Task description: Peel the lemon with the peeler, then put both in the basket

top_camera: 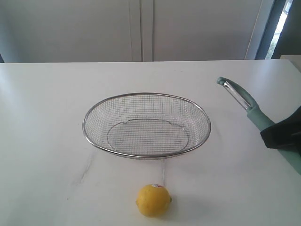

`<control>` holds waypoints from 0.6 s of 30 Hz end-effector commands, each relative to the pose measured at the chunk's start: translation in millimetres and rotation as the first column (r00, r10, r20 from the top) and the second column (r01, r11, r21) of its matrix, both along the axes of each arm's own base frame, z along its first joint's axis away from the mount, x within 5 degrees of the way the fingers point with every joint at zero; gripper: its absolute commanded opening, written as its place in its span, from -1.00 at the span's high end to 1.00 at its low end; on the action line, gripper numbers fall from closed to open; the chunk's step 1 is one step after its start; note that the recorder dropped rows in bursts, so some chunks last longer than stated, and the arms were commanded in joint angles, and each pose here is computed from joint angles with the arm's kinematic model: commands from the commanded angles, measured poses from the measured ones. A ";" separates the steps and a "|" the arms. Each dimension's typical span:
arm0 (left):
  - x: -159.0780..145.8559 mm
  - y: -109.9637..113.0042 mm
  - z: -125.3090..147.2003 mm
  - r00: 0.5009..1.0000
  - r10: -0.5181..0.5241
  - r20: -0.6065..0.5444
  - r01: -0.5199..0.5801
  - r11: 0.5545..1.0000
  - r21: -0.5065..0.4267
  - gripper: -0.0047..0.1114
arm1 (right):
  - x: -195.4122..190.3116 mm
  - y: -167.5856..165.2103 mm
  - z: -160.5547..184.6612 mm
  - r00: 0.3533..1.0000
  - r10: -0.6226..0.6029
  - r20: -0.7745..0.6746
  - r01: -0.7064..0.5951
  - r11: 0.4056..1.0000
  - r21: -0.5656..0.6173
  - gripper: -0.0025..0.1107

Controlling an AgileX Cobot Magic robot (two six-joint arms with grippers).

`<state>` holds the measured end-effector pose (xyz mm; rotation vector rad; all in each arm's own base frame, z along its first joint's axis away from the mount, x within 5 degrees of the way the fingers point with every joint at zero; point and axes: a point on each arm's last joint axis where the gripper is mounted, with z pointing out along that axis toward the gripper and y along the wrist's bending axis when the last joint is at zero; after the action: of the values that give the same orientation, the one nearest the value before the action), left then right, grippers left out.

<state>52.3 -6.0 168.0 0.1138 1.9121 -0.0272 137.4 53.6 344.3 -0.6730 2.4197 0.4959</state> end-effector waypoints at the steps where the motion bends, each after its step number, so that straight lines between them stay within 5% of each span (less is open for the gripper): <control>1: -0.1 -0.1 0.5 1.000 0.004 0.007 -0.004 1.000 -0.011 0.92 | -2.0 0.6 0.4 1.000 0.004 0.006 -0.004 1.000 0.006 0.96; 18: 5.0 3.2 25.1 0.959 0.043 0.280 -0.038 0.999 -0.026 0.92 | -1.8 0.6 0.5 1.000 0.003 0.007 -0.003 1.000 0.007 0.96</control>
<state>57.1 -3.6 187.2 0.0807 1.6963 -0.0014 137.4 53.6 344.3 -0.6730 2.4197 0.4959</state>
